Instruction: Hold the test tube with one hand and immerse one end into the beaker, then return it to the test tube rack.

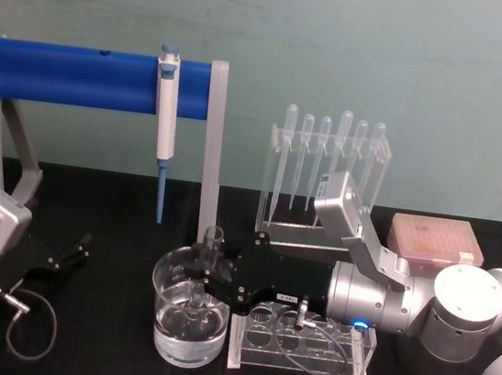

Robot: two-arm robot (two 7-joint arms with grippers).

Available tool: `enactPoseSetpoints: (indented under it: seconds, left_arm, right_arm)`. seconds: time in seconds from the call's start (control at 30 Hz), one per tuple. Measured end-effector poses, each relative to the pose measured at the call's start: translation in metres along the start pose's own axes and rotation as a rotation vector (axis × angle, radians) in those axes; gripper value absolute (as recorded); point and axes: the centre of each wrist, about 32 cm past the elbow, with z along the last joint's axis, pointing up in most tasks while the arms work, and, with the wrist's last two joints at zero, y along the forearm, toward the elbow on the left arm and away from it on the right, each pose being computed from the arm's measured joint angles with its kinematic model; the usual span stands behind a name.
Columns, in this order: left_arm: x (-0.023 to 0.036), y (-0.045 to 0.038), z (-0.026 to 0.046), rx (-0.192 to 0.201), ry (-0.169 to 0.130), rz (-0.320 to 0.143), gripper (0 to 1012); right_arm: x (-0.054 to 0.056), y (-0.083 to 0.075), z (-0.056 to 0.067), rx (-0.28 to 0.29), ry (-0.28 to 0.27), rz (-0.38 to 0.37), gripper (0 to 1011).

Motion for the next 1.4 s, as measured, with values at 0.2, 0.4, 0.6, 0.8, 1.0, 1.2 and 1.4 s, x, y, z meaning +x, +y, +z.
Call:
enactPoseSetpoints:
  seconds: [0.2, 0.4, 0.6, 0.8, 1.0, 1.2, 1.4]
  left_arm:
    - [0.0, 0.0, 0.0, 0.0, 0.0, 0.0, 1000]
    - [0.0, 0.0, 0.0, 0.0, 0.0, 0.0, 1000]
    - [0.0, 0.0, 0.0, 0.0, 0.0, 0.0, 1000]
    - [0.0, 0.0, 0.0, 0.0, 0.0, 0.0, 1000]
    - [0.0, 0.0, 0.0, 0.0, 0.0, 0.0, 1000]
    - [0.0, 0.0, 0.0, 0.0, 0.0, 0.0, 1000]
    - [0.0, 0.0, 0.0, 0.0, 0.0, 0.0, 1000]
  right_arm:
    - [0.0, 0.0, 0.0, 0.0, 0.0, 0.0, 225]
    - [0.0, 0.0, 0.0, 0.0, 0.0, 0.0, 226]
    - [0.0, 0.0, 0.0, 0.0, 0.0, 0.0, 226]
    - [0.0, 0.0, 0.0, 0.0, 0.0, 0.0, 226]
    - [0.0, 0.0, 0.0, 0.0, 0.0, 0.0, 225]
    - [0.0, 0.0, 0.0, 0.0, 0.0, 0.0, 226]
    - [0.0, 0.0, 0.0, 0.0, 0.0, 0.0, 226]
